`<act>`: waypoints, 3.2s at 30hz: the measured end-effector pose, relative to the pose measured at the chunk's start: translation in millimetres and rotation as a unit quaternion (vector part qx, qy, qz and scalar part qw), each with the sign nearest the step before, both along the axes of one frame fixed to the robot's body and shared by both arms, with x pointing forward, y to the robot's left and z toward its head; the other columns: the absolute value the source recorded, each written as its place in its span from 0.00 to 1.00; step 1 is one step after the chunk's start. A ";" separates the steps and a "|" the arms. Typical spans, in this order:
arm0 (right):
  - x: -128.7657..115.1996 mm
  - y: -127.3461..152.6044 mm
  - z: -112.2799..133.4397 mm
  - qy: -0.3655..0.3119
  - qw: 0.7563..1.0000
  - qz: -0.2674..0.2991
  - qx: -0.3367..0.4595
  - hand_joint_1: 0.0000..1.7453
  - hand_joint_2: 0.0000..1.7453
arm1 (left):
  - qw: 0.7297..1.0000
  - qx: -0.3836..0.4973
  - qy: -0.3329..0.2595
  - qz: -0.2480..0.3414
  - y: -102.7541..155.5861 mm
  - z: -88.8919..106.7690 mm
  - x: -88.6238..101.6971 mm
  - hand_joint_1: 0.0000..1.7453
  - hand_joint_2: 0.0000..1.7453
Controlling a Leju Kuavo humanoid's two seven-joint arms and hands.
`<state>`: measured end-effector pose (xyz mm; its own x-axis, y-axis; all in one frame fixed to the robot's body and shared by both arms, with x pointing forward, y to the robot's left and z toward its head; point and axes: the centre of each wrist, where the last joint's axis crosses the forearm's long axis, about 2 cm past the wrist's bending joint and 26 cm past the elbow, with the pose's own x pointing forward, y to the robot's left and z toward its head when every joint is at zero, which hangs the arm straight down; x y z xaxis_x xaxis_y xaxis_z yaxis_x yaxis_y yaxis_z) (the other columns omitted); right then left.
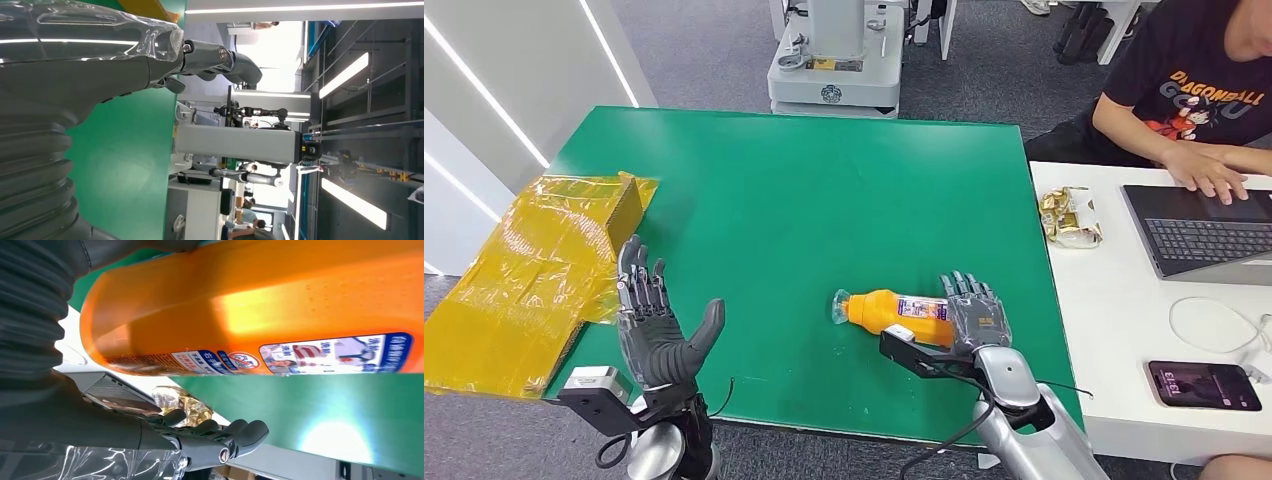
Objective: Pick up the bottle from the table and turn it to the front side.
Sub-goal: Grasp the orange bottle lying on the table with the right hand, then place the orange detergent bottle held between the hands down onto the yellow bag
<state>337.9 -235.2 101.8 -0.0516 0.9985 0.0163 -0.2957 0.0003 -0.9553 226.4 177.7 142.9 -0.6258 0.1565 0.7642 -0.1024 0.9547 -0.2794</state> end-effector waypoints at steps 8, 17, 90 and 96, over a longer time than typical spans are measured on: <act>-1.6 -3.3 -6.6 0.026 0.999 0.017 0.025 0.00 1.00 | 1.000 -0.016 0.012 0.001 0.0 -1.0 -0.3 0.00 1.00; -5.9 -2.5 -11.3 0.046 0.997 0.034 0.044 0.00 1.00 | 1.000 -0.023 0.017 0.000 0.0 -1.2 -0.5 0.00 1.00; -34.2 62.0 27.0 -0.255 0.902 0.200 0.286 1.00 1.00 | 0.959 0.073 -0.027 -0.271 -39.3 22.1 35.7 0.00 1.00; -25.9 65.0 25.4 -0.250 0.901 0.215 0.282 1.00 1.00 | 0.956 0.073 -0.031 -0.283 -41.7 28.3 40.1 0.00 1.00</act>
<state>312.0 -170.2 127.2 -0.5742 0.7241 0.3821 0.0826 0.5155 -0.8529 266.4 136.0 171.2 -0.5174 0.3786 0.7674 0.4547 0.8814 -0.1282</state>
